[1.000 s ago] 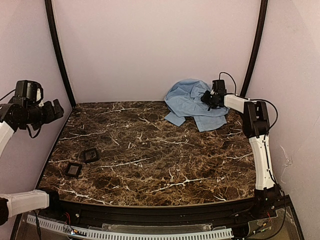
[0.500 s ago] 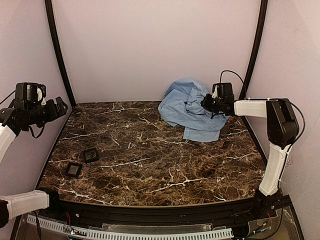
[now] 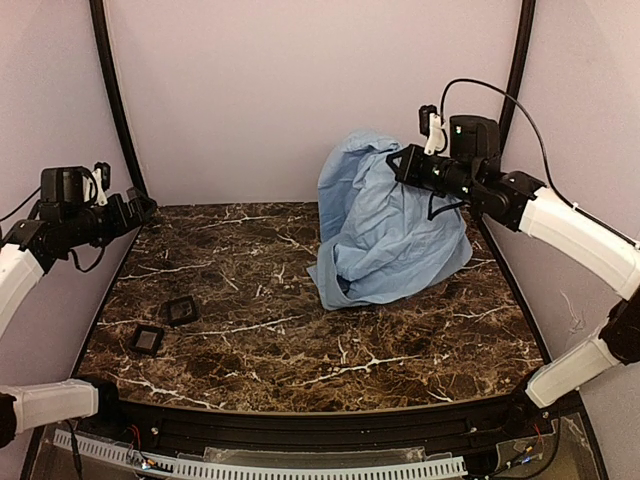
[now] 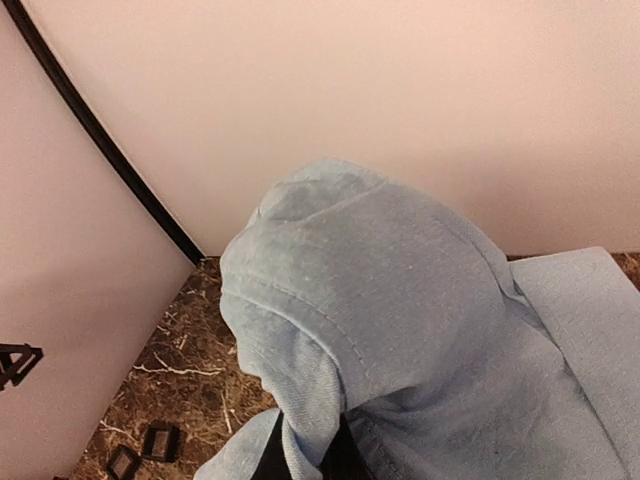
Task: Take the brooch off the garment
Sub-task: Pick up the crumpled clothing from the corner of the board, then place the crumpled clothing at the center of the board.
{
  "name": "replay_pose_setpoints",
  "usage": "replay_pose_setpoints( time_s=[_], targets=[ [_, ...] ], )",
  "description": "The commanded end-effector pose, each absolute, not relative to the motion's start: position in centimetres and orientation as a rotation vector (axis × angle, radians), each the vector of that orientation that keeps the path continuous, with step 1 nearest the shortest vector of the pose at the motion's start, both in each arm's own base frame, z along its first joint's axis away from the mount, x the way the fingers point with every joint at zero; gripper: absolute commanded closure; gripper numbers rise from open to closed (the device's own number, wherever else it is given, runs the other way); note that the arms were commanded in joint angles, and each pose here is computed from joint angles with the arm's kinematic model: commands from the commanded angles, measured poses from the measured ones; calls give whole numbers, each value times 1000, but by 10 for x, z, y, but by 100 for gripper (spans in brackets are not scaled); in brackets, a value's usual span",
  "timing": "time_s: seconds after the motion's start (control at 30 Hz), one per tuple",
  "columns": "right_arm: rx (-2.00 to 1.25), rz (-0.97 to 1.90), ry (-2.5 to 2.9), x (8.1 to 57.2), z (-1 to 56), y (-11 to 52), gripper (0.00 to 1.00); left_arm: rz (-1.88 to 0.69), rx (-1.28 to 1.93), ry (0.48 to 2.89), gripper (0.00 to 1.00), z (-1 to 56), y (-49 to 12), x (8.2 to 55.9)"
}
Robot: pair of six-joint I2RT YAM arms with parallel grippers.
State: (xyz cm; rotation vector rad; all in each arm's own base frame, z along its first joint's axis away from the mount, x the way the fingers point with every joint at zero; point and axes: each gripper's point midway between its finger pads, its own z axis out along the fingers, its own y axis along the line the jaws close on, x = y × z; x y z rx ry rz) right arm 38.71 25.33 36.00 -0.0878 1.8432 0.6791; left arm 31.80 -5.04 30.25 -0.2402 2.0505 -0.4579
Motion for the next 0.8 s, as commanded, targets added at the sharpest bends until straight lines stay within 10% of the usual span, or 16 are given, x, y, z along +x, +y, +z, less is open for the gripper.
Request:
replay_pose_setpoints(
  time_s=[0.0,0.33,0.77],
  targets=[
    [-204,706,1708,361,436,274,100,-603,-199,1985,0,312,-74,327],
    [-486,781,1570,286,508,380,100,-660,-168,1962,0,323,-96,323],
    [-183,285,1694,350,458,318,100,-786,22,1935,0,344,-140,330]
  ],
)
